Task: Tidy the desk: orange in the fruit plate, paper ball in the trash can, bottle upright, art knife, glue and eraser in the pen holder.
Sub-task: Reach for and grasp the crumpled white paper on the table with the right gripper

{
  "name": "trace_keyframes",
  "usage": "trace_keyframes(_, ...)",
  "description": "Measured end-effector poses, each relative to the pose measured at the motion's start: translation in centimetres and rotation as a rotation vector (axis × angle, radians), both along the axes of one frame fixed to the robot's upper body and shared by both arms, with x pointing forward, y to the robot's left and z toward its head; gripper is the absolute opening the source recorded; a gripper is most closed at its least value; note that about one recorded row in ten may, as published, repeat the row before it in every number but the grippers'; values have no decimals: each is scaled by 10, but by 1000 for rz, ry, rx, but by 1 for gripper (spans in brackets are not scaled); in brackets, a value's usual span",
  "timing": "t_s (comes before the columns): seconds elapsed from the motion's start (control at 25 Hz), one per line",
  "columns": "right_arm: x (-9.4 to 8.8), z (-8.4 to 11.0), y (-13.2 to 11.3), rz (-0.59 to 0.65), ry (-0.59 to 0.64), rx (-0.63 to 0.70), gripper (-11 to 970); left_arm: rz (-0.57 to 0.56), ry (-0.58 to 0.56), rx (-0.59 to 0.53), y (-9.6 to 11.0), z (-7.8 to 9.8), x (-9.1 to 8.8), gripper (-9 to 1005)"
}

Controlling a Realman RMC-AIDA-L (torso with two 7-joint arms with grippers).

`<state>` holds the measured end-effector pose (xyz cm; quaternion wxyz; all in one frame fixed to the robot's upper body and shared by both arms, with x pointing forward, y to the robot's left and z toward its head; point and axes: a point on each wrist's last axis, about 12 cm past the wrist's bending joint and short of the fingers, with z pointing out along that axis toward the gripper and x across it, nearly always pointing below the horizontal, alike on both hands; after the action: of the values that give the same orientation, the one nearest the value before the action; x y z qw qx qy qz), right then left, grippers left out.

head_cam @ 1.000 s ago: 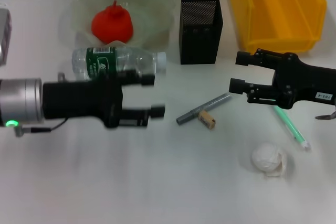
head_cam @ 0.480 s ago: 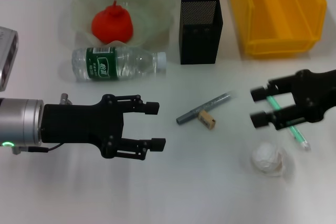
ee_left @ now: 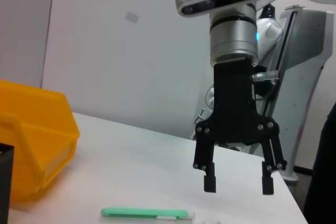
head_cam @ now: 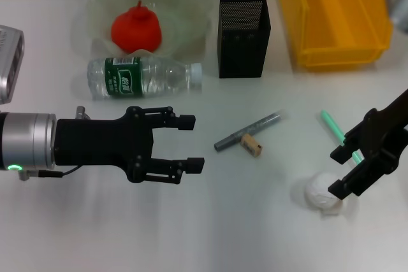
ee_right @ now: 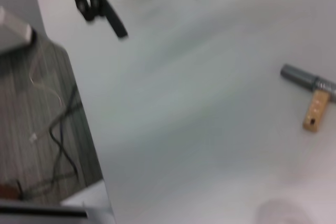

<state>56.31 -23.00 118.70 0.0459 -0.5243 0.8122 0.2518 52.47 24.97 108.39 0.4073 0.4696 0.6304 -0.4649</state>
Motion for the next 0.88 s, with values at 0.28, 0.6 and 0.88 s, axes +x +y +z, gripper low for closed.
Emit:
trace_keyframes(0.28, 3, -11, 20, 74, -45, -107, 772, 19, 16, 0, 0, 0, 1, 801)
trace_keyframes(0.6, 5, -27, 32, 119, -80, -159, 772, 36, 21, -10, 1, -1, 1, 801)
trace_keyframes(0.88, 4, -37, 38, 141, -88, -177, 772, 39, 23, -10, 1, -1, 1, 801)
